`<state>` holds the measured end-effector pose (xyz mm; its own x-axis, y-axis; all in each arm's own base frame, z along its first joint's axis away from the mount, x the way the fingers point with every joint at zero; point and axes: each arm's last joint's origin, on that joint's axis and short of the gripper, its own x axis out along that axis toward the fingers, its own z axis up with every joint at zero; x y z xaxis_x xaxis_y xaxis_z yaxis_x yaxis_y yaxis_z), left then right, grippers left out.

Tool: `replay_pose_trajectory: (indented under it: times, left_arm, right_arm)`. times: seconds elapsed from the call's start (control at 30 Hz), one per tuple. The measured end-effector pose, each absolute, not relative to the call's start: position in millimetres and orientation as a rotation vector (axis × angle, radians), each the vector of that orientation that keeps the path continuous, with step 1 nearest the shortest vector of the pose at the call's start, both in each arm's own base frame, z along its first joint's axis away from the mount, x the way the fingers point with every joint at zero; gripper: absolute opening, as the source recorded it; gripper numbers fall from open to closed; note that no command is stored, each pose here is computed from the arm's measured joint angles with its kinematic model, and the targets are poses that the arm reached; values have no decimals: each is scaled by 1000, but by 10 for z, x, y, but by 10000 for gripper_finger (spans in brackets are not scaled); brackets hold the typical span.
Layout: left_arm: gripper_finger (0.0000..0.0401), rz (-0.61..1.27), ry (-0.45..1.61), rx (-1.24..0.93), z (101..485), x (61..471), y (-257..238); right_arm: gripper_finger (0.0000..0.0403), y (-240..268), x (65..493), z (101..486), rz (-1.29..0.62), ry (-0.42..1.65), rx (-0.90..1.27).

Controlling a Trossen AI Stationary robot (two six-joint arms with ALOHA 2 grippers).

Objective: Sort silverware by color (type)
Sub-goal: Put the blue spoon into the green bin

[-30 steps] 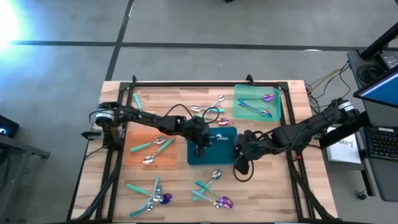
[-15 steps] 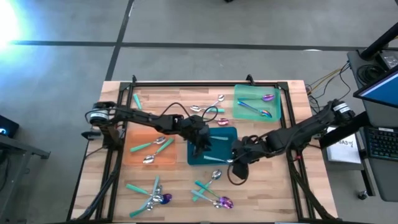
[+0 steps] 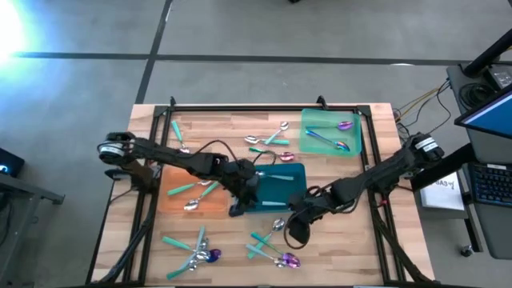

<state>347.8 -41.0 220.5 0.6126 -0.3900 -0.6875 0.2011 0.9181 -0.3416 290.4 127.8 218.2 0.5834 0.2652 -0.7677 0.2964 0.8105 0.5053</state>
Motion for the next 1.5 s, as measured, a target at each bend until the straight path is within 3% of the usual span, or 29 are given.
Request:
replay_pose_trajectory:
  times: [0.33,0.83,1.27,1.5]
  left_arm:
    - [113,-393,910,-203,2449,3153,-846]
    - [113,-448,884,-142,2641,2818,-1397]
    - [113,-471,892,-141,2642,2738,-1548]
    - [114,-478,886,-122,2642,2740,-1545]
  right_arm:
    - [116,1651,3231,1882,-45,1037,666]
    - [116,2022,3685,1733,-151,1170,581]
    - [115,2081,3792,1597,-217,1189,638]
    - [95,2090,3789,1573,-200,1221,658]
